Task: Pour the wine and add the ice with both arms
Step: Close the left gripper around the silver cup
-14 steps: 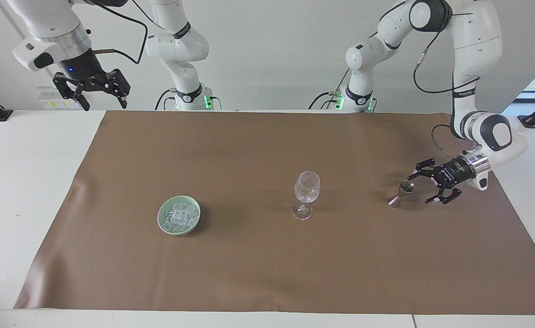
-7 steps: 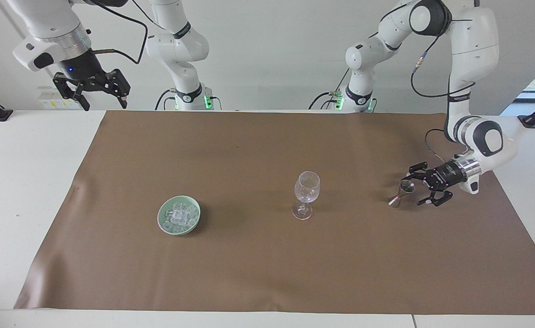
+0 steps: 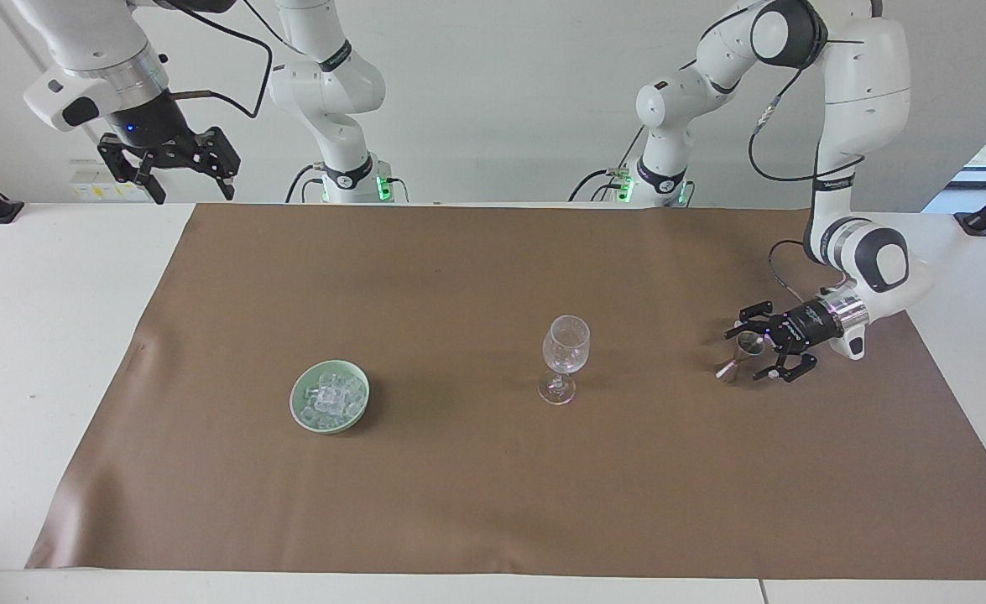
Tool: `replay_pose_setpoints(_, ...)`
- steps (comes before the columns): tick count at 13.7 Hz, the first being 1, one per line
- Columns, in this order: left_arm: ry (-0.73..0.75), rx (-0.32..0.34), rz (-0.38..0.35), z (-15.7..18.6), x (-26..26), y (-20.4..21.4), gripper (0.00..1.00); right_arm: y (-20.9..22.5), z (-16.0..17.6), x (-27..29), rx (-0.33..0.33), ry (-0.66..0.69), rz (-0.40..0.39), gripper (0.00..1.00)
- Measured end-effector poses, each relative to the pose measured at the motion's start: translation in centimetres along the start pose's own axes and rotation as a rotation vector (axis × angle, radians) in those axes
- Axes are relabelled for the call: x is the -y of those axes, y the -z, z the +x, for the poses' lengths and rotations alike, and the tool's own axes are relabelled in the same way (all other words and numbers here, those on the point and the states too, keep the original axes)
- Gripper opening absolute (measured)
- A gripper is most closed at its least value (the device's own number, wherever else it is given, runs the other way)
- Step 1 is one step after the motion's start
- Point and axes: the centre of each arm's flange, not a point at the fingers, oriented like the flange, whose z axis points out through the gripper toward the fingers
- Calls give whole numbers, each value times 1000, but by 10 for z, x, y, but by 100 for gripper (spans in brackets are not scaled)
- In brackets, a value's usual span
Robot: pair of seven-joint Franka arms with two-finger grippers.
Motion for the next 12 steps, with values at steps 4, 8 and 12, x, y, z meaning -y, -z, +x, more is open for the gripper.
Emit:
replay_pose_setpoints(4,8,21,-20,-4,-1,-12,100,0,0,0,0,0,0,100)
replay_pose_setpoints(8,9,18,-24,-4,-1,-11,95,0,0,0,0,0,0,100)
replay_pose_setpoints(12,11,16,-29,-2,-2,-9,78,0,0,0,0,0,0,100)
